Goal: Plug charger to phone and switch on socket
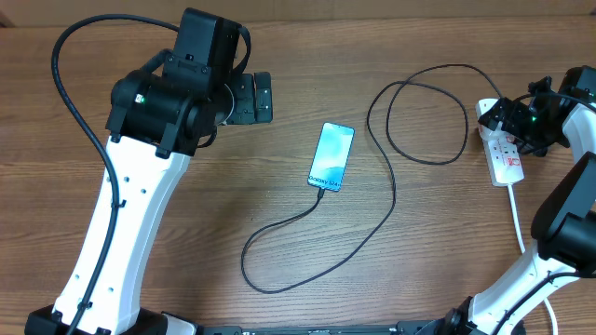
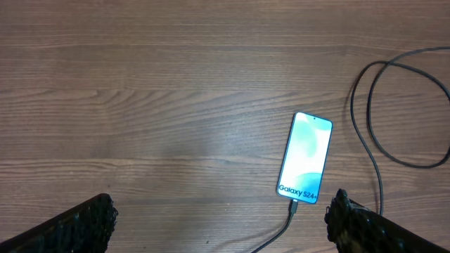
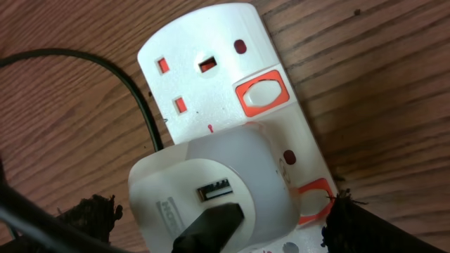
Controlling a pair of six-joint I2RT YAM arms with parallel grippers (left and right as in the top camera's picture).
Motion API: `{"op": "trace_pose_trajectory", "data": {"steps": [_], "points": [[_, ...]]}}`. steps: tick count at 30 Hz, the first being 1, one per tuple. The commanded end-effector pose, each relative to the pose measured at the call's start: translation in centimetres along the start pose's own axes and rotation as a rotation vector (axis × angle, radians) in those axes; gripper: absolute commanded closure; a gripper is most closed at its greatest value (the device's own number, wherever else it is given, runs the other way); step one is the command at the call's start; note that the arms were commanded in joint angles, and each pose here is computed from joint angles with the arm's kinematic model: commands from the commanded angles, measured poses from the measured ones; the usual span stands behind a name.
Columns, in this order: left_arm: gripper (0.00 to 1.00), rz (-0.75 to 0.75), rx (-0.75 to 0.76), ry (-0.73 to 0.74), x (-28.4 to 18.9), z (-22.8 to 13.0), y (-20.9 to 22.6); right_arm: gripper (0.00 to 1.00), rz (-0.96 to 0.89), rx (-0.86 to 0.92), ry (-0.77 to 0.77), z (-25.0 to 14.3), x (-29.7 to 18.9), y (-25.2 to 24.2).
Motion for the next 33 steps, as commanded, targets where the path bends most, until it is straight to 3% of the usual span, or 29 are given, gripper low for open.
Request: {"op": "trace_pose_trajectory", "data": {"steps": [1, 33], "points": [[0.00, 0.016, 0.000, -0.012, 0.09, 0.36, 0.29, 0.02, -0.018, -0.013, -0.017, 0.85, -0.10, -0.21], [0.01, 0.016, 0.000, -0.012, 0.09, 0.36, 0.29, 0.01, 0.043, -0.030, -0.050, 1.37, 0.02, 0.67]]}}
Point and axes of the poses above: each gripper's point midway between its finger pads, its own x axis out along the fingers, its own y axis along the line the jaws close on, z = x × y, the point moved 2 cm from there along -x, back along the fingers, and after that the axes turned 15 degrees about -x, right-handed, at the moved point
